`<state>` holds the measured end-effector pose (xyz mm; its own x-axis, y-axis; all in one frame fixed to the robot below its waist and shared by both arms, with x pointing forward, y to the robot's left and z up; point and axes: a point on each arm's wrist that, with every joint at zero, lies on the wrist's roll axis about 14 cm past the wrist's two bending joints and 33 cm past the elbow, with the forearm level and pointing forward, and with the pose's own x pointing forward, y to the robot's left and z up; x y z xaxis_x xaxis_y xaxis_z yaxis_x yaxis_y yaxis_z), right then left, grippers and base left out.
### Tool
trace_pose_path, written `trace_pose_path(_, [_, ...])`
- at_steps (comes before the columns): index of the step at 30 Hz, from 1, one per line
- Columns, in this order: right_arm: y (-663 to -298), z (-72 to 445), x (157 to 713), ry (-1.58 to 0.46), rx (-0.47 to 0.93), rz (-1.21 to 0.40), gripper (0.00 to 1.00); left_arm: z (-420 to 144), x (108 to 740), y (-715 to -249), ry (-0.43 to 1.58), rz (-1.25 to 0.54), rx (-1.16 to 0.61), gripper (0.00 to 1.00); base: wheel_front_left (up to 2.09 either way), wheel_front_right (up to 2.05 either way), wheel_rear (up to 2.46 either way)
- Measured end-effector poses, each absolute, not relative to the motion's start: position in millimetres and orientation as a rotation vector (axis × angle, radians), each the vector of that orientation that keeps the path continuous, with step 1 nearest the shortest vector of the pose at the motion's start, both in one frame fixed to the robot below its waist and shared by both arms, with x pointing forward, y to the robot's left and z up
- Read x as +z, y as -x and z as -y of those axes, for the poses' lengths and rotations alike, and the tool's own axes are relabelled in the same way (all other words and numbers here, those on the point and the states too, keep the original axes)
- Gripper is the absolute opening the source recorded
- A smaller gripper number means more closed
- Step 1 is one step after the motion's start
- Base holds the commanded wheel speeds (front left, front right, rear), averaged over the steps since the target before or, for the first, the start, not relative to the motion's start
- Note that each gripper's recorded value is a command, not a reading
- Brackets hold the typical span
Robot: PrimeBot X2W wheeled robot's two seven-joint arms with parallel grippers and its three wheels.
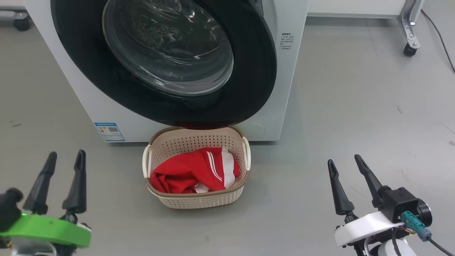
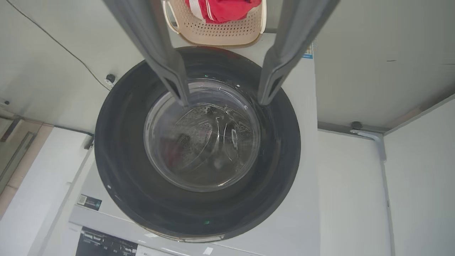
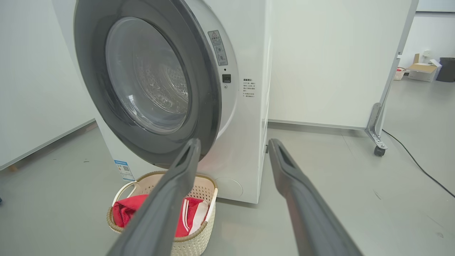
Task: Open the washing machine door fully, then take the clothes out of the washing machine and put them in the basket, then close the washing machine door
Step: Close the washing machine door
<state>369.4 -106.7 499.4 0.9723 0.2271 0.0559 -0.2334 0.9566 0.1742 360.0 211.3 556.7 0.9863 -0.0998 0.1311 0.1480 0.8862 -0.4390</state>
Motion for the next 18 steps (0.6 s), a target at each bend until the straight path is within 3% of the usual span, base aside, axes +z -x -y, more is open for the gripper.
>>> trace_pose_path(8, [-354.2, 113.9, 497.1, -0.167, 0.211, 0.029, 1.0, -199.0, 513.5, -331.9, 0.291, -0.002, -0.059, 1.0, 0.0, 0.0, 0.0])
trace_pose_path(18, [-337.1, 122.5, 488.3, -0.164, 0.176, 0.004, 1.0, -171.4, 502.9, -320.9, 0.286, -0.026, -0.065, 1.0, 0.0, 0.0, 0.0])
